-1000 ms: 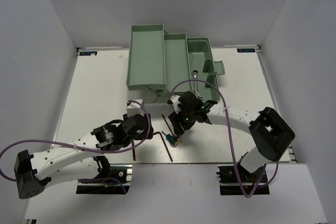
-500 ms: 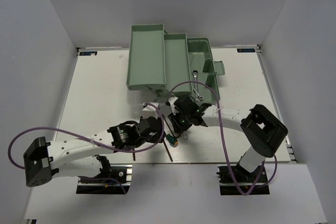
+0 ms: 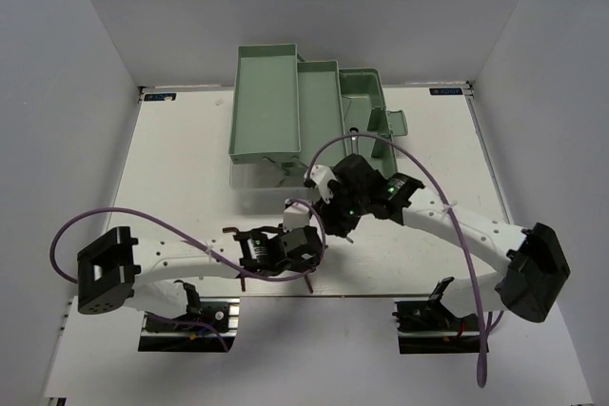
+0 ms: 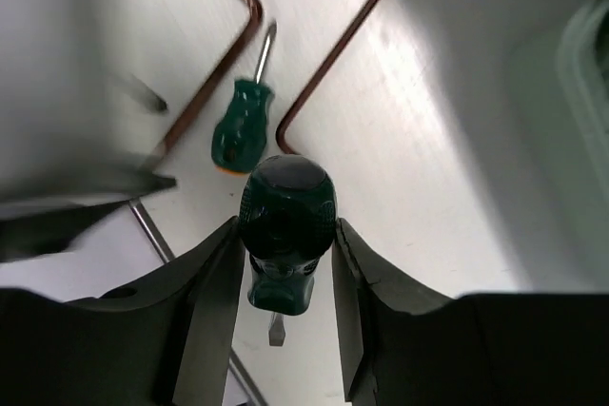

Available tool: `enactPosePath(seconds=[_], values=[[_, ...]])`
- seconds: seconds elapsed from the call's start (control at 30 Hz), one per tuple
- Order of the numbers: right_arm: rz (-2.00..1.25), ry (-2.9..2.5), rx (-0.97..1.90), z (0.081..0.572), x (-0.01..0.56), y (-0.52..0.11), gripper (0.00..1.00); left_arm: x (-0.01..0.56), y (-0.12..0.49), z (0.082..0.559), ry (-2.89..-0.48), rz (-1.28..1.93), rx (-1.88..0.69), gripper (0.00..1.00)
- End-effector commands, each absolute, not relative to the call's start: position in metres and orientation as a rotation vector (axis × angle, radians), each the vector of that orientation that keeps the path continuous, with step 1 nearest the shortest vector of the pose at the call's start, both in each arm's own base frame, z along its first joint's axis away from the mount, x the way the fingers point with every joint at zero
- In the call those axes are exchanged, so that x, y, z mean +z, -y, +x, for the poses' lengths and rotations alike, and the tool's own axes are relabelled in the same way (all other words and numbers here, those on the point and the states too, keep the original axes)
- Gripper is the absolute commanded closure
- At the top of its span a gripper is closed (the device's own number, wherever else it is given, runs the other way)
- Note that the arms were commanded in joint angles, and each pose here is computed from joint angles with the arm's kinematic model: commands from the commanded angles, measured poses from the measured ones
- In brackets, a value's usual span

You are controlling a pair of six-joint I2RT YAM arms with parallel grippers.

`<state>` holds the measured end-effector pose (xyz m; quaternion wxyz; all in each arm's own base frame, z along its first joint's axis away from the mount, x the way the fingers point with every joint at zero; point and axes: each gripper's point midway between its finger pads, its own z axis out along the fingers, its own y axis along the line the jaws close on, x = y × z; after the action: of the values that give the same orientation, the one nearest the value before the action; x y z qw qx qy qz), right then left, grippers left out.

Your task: Sort the tools into containers

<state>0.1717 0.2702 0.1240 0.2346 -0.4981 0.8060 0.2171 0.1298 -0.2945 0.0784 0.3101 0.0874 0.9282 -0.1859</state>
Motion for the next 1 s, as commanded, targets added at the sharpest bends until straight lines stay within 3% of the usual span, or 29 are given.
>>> enactPosePath(seconds=[0.0, 0.1, 0.23, 0.37, 0.6, 0.63, 0.67, 0.7, 0.8, 0.97], values=[[-1.347, -2.08, 0.466, 0.198, 0.176, -0.263, 1.0, 0.095, 0.304, 0.127, -2.469, 0.06, -0.506, 0.47], [-1.102, -2.031, 0.167, 0.255, 0.21, -0.241, 1.0, 0.094, 0.303, 0.123, -2.494, -0.101, -0.53, 0.45], [-0.895, -1.937, 0.03, 0.314, 0.243, -0.237, 1.0, 0.094, 0.302, 0.125, -2.481, -0.249, -0.536, 0.37], [-0.774, -1.949, 0.103, 0.35, 0.271, -0.257, 1.0, 0.089, 0.297, 0.132, -2.46, -0.357, -0.476, 0.34], [-0.712, -2.085, 0.27, 0.407, 0.255, -0.295, 1.0, 0.081, 0.309, 0.144, -2.417, -0.426, -0.497, 0.31], [-0.711, -2.108, 0.3, 0.407, 0.252, -0.301, 0.96, 0.078, 0.311, 0.145, -2.418, -0.425, -0.494, 0.29], [-0.715, -2.2, 0.296, 0.413, 0.231, -0.297, 0.84, 0.077, 0.314, 0.147, -2.412, -0.439, -0.486, 0.29], [-0.682, -2.2, 0.339, 0.416, 0.241, -0.301, 0.62, 0.078, 0.317, 0.149, -2.401, -0.441, -0.484, 0.28], [-0.656, -2.251, 0.385, 0.411, 0.236, -0.29, 0.4, 0.073, 0.32, 0.156, -2.391, -0.472, -0.457, 0.28], [-0.58, -2.163, 0.439, 0.401, 0.261, -0.262, 0.34, 0.07, 0.328, 0.162, -2.391, -0.531, -0.372, 0.29]])
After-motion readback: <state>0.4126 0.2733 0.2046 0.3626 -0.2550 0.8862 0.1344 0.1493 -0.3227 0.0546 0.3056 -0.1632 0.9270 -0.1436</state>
